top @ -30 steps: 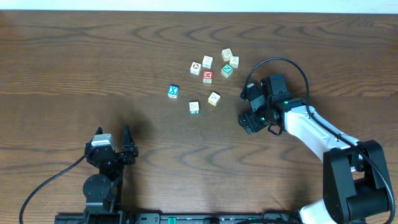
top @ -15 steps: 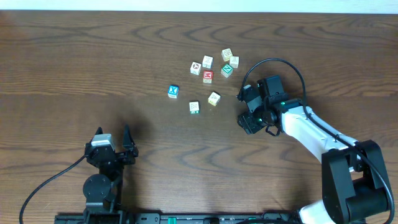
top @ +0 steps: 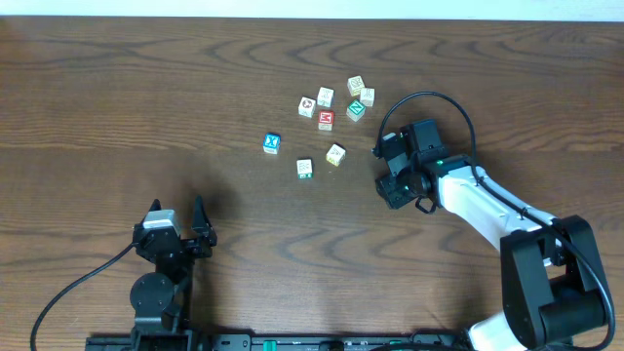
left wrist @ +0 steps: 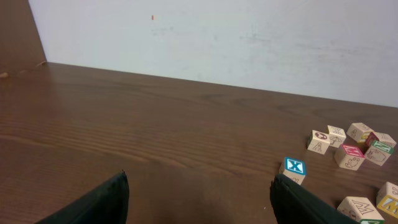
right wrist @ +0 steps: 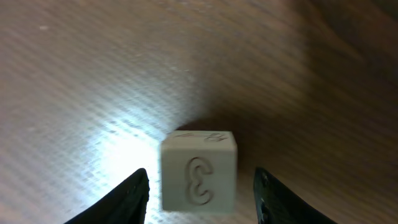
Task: Lift 4 blocks
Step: 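Close the right gripper on the 3 block and lift it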
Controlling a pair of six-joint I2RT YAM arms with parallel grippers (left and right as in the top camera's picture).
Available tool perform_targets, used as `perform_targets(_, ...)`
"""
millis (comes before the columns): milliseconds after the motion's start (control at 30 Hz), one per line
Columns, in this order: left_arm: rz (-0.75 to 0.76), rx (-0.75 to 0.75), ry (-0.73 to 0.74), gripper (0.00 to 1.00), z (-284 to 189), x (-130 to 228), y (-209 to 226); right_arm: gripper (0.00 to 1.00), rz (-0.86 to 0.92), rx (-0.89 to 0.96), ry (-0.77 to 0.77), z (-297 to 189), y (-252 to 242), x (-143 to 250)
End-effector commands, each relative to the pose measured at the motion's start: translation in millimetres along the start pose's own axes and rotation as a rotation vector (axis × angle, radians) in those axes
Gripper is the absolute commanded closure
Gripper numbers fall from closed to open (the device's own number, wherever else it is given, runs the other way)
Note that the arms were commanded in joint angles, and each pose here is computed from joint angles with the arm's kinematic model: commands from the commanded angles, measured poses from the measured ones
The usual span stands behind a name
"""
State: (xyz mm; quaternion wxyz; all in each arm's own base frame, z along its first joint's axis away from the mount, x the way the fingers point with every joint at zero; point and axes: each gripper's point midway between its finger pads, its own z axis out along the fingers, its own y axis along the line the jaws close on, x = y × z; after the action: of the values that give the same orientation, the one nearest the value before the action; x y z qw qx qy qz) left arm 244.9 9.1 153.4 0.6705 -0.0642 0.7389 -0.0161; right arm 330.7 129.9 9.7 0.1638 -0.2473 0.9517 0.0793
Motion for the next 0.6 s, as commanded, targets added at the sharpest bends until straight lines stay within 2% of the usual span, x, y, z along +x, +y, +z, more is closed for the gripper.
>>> perform_targets(0, 0.002, -0.024, 0.054, 0.27, 0.5, 16.8, 5.4, 0.49, 0.027, 0.049, 0.009, 5.2, -6.9, -2.5)
perform_targets(200, 0.003, -0.024, 0.054, 0.27, 0.5, 16.8, 5.4, 0.6, 0.091, 0.088, -0.006, 10.1, -14.8, -6.2)
perform_targets(567, 0.002, -0.024, 0.054, 0.27, 0.5, 16.8, 5.4, 0.71, 0.171, 0.09, -0.034, 10.0, -15.3, -12.2)
